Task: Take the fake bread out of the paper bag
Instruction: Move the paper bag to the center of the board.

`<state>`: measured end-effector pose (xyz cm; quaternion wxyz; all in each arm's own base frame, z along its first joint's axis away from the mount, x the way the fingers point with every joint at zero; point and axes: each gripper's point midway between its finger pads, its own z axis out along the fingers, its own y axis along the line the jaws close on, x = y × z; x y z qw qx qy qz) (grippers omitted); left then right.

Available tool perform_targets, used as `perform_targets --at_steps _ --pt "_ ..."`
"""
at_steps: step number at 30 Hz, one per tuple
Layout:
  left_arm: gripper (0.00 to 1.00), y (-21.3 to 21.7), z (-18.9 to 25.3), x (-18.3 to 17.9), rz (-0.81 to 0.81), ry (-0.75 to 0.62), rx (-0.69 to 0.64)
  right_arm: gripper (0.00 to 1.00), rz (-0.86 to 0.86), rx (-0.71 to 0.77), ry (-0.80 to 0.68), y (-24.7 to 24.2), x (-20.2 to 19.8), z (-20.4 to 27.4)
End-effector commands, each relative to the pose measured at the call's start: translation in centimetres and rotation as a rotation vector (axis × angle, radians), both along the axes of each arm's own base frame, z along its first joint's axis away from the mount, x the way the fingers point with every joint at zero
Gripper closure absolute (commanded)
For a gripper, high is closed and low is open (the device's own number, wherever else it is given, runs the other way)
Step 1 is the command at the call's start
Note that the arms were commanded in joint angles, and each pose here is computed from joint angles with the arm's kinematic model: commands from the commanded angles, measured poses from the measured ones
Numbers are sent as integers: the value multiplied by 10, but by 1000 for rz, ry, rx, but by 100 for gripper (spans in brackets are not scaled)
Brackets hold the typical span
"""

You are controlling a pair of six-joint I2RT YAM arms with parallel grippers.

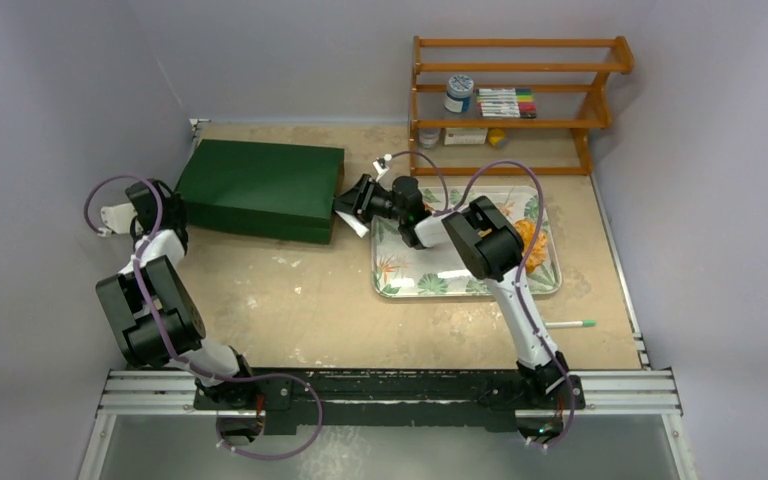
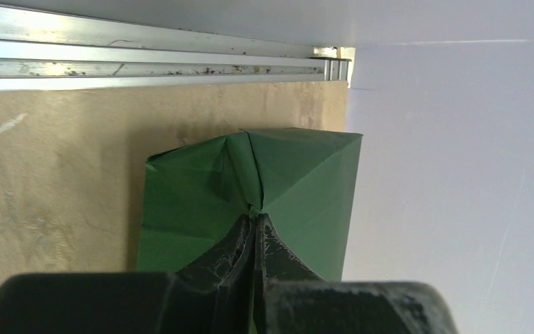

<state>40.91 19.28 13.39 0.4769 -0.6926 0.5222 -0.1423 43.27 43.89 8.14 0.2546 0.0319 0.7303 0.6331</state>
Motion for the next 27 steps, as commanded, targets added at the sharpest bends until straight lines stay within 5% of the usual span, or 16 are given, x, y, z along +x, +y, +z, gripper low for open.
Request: perform_targets --at_steps 1,11,27 --pt "100 9 15 -4 4 -50 46 52 24 119 -105 9 11 37" --pt "100 13 13 -19 45 -64 34 92 28 52 -79 -1 -3 21" --pt "100 17 10 -44 132 -12 21 98 -87 -223 -106 -78 -74 41"
